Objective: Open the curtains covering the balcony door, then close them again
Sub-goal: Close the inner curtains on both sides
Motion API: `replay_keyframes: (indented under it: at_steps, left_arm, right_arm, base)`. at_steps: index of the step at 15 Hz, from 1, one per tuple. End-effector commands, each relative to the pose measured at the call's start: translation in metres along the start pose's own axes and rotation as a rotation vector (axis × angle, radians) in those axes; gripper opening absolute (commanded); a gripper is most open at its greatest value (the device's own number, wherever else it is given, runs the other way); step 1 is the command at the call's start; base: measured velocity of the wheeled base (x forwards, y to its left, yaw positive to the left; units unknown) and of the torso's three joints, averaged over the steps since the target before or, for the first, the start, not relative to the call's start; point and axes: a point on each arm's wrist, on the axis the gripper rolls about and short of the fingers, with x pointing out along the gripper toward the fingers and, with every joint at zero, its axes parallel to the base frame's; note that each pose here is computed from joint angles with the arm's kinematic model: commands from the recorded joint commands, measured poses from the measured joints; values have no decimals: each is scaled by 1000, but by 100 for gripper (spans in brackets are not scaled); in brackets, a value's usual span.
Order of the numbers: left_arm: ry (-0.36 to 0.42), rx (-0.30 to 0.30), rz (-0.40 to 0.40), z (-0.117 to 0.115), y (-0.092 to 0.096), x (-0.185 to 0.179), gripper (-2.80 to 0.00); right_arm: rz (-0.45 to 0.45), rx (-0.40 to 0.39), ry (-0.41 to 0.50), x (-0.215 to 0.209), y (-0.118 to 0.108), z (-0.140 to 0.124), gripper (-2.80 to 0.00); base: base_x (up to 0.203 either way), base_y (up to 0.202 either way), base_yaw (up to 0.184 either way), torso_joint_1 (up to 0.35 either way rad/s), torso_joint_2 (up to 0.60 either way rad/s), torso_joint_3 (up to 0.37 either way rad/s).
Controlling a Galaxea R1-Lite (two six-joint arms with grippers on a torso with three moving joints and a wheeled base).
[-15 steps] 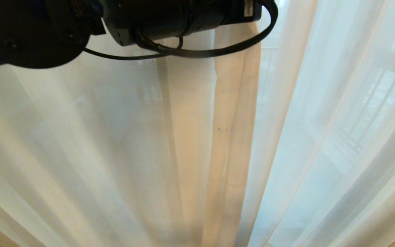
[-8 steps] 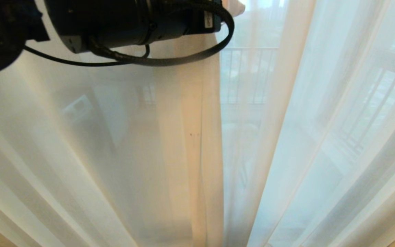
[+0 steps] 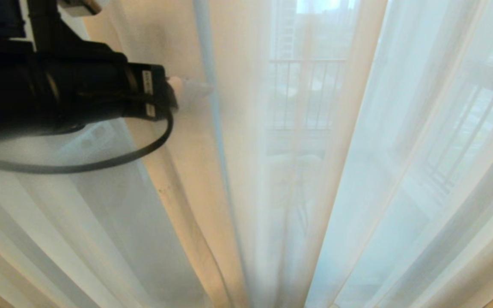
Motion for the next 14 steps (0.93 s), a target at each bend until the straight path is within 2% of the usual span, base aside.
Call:
replay_keyframes:
  at_steps: [1,4,5,10,14]
  left_arm:
    - [-13,-11,53,-11,19,-35,0]
    - [21,-13,109,-36,33,-59,0]
    - [29,-14,122,-43,36,-65,-280]
    - [53,-25,187,-59,48,-89,-280]
    - [84,-25,205,-67,51,-111,-280]
  right_arm:
    - [1,-1,1,0,0,0,-280]
    - [1,-1,1,0,0,0,-280]
    - [1,-1,1,0,0,0,-280]
    - [1,-1,1,0,0,0,-280]
    - [2,-1,1,0,0,0,-280]
  base:
    - [0,0,0,0,0,0]
    - [0,0,0,0,0,0]
    - [0,0,0,0,0,0]
    - [0,0,0,0,0,0]
    - [0,0,0,0,0,0]
